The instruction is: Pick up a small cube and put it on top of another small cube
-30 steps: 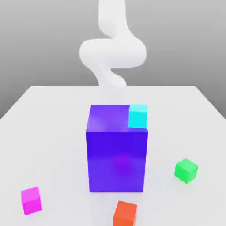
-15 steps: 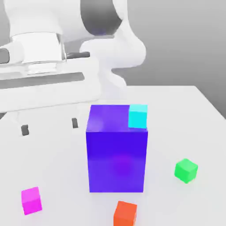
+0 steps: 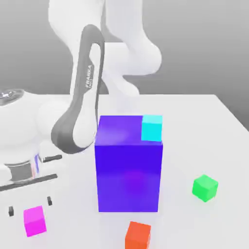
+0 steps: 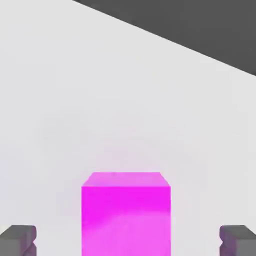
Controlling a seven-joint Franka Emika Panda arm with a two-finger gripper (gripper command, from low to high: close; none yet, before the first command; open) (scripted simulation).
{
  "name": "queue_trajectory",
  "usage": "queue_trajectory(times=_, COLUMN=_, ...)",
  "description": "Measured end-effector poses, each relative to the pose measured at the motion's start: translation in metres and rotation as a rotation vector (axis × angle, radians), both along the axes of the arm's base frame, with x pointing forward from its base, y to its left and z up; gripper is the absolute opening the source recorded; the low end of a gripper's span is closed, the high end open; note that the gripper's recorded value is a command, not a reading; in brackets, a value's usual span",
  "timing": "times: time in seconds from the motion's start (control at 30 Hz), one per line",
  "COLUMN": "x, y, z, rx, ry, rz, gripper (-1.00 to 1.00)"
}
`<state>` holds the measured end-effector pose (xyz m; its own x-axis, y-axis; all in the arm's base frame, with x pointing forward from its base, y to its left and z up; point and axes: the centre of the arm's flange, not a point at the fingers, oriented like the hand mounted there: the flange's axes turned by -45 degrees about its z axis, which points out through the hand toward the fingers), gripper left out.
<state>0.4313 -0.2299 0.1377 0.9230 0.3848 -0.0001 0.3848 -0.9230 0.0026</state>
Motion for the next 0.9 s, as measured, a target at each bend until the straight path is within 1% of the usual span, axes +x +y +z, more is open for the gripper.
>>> queue_trajectory(times=0.03, x=-0.001, y=0.000, z=-0.008, rx=0.001, ry=0.000, rz=-0.001, gripper=-1.00)
queue_trajectory(times=0.27, x=-0.001, y=0.000, z=-0.007, rx=0.003, ry=0.002, rz=0.000, gripper=-1.00)
queue_trajectory(times=0.4, x=0.000, y=0.000, z=0.038, rx=0.001, ry=0.001, rz=0.001, gripper=-1.00)
queue_trajectory(times=0.47, x=0.021, y=0.014, z=0.062, rx=-0.007, ry=-0.038, rz=0.046, gripper=-1.00)
queue_trajectory(times=0.57, x=0.070, y=0.063, z=0.095, rx=-0.021, ry=-0.127, rz=0.182, gripper=-1.00)
queue_trajectory(times=0.67, x=0.100, y=0.130, z=0.120, rx=-0.018, ry=-0.188, rz=0.335, gripper=-1.00)
queue_trajectory(times=0.7, x=0.104, y=0.154, z=0.125, rx=-0.013, ry=-0.196, rz=0.389, gripper=-1.00)
queue_trajectory(times=0.8, x=0.092, y=0.229, z=0.127, rx=0.008, ry=-0.178, rz=0.556, gripper=-1.00)
queue_trajectory(times=0.9, x=0.062, y=0.305, z=0.126, rx=0.025, ry=-0.143, rz=0.741, gripper=-1.00)
